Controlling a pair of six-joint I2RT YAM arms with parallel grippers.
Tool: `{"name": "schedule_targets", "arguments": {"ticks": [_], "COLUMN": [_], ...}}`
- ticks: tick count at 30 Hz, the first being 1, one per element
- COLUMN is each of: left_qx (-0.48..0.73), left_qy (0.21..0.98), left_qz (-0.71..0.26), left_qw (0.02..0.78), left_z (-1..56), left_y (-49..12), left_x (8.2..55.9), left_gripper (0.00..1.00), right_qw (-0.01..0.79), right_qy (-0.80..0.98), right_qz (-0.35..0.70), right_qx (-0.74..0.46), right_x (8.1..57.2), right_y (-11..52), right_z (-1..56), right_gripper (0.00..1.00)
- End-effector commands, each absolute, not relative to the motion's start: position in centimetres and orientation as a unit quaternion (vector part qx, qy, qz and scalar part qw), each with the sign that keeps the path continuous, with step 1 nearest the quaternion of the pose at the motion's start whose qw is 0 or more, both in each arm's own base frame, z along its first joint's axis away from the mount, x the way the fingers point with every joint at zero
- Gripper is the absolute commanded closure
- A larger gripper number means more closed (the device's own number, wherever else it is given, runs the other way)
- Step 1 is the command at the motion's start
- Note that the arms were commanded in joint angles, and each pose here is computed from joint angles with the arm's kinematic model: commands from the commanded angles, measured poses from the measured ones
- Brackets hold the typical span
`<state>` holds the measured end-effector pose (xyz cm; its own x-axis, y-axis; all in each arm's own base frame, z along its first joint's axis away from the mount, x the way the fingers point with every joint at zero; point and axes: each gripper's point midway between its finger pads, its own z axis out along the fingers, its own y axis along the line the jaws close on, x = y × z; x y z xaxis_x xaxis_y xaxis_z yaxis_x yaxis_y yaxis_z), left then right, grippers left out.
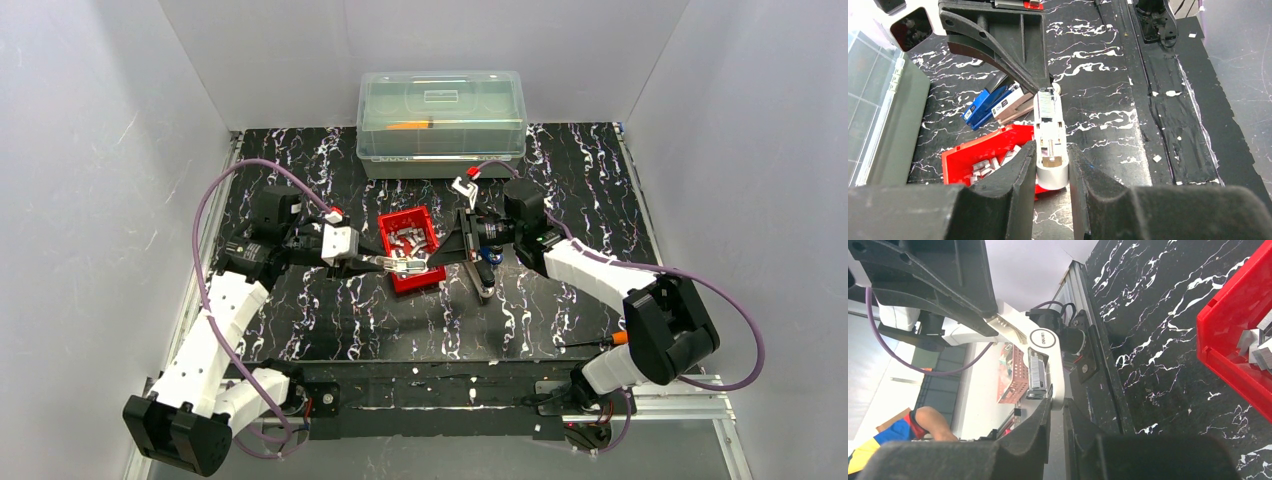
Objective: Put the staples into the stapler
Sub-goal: Close the stapler.
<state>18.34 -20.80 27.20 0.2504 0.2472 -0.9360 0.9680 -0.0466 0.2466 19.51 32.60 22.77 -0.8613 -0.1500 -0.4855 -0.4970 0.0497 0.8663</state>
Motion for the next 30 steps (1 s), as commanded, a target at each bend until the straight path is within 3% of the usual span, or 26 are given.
{"name": "schedule_targets", "arguments": {"ticks": [1,30], "left_qx": [0.626,0.671], "left_qy": [0.482,0.460], "left_qz": [-0.372,-0.360], "left_qw": [0.488,0.458], "left_z": [26.7,23.1], "left_y": [-20.9,-22.2], "left_x": [18.2,18.0], "left_gripper": [1.00,1.00], "right_qw": [0.147,0.094], "right_qy": [0.698,0.730], "right_qz": [0.658,0.634], "right_qx": [-0.243,-0.238], "right_x": [19.6,19.7], "right_y": [32.9,34.5], "right_z": [24.1,22.2], "right_gripper": [0.81,0.94]}}
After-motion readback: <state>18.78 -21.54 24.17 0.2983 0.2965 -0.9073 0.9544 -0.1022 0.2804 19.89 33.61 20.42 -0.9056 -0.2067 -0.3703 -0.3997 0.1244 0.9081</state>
